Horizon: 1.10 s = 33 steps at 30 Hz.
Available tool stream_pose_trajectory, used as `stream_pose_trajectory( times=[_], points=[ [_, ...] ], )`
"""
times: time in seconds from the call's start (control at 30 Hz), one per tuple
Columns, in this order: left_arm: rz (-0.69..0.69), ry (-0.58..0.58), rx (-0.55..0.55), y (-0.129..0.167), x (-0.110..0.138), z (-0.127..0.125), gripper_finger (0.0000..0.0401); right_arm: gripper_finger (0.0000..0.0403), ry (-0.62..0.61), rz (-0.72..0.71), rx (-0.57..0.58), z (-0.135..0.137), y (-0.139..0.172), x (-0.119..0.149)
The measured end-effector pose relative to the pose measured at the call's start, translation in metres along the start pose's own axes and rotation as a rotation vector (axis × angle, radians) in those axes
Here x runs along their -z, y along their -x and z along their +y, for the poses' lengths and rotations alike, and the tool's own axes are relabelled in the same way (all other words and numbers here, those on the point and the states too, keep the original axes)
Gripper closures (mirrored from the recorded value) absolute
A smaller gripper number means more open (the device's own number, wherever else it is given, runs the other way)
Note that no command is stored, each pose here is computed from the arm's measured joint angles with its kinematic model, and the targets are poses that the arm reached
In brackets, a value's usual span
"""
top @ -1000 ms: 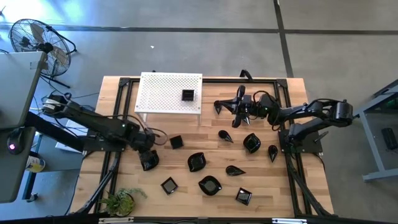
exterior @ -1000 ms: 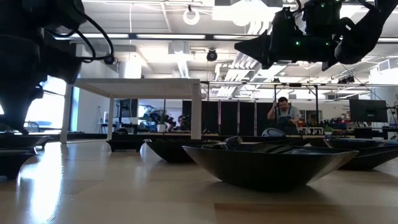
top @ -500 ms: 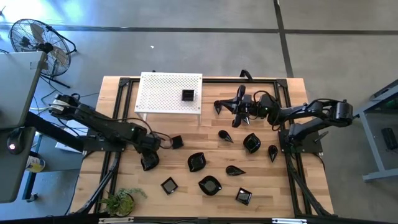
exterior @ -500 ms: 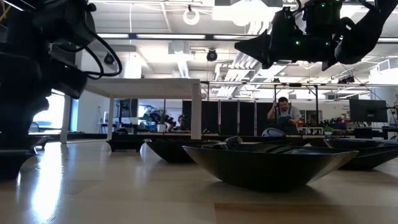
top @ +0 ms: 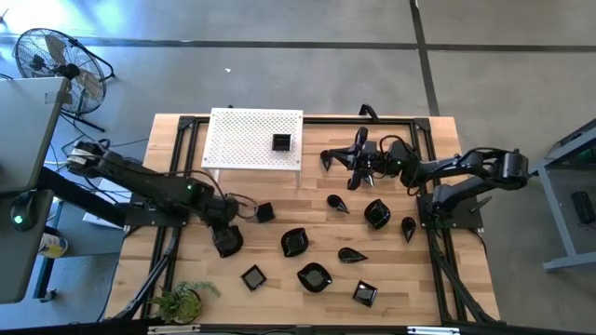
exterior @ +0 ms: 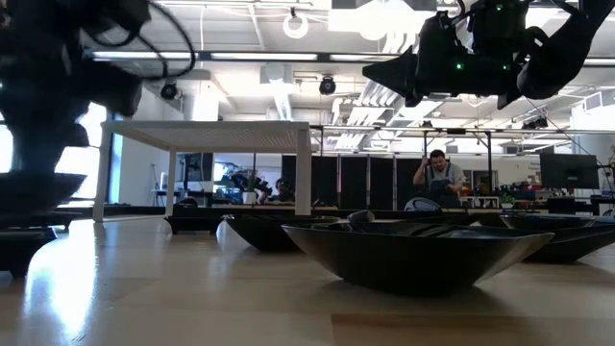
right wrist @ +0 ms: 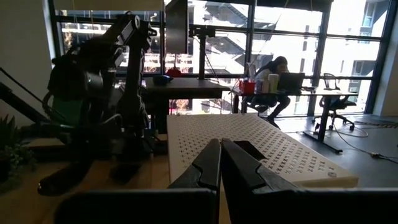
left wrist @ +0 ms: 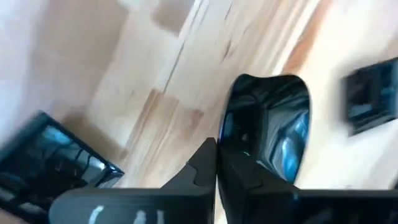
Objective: Pick & Place Mini shaped plates
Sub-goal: Put the left leaf-shaped plate on the shelf
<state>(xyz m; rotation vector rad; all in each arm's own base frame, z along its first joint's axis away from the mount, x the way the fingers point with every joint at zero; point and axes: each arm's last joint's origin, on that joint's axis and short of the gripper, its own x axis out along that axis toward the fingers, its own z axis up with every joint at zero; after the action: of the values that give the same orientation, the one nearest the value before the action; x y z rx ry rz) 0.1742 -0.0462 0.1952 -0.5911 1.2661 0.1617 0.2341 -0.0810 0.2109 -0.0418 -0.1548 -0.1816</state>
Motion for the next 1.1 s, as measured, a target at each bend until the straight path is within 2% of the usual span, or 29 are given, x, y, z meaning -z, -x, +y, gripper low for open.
stream_pose_trajectory(
  times=[0.17, 0.27, 0.4, 0.57, 0.7, 0.9, 1.1],
  points=[
    [-0.197, 0.006, 0.074, 0.055, -0.021, -0.001, 0.0399, 0.0401, 0.0, 0.0, 0.0, 0.0, 0.0, 0.0],
    [-0.331, 0.037, 0.072, 0.091, -0.033, 0.008, 0.0399, 0.0402, 0.0, 0.0, 0.0, 0.0, 0.0, 0.0],
    [-0.462, 0.096, 0.005, 0.131, -0.047, 0.028, 0.04, 0.0401, 0.0, 0.0, 0.0, 0.0, 0.0, 0.0],
    [-0.57, 0.135, -0.09, 0.167, -0.066, 0.057, 0.04, 0.0402, -0.001, -0.001, 0.0, 0.0, 0.0, 0.0],
    [-0.574, 0.224, -0.102, 0.179, -0.087, 0.09, 0.04, 0.0401, -0.004, -0.003, 0.0, 0.0, 0.0, 0.0],
    [-0.543, 0.31, 0.013, 0.18, -0.112, 0.145, 0.04, 0.0401, -0.005, -0.003, -0.001, 0.0, 0.0, 0.0],
    [-0.467, 0.331, 0.049, 0.167, -0.123, 0.174, 0.04, 0.0402, -0.019, -0.003, -0.001, 0.0, 0.0, 0.0]
  ],
)
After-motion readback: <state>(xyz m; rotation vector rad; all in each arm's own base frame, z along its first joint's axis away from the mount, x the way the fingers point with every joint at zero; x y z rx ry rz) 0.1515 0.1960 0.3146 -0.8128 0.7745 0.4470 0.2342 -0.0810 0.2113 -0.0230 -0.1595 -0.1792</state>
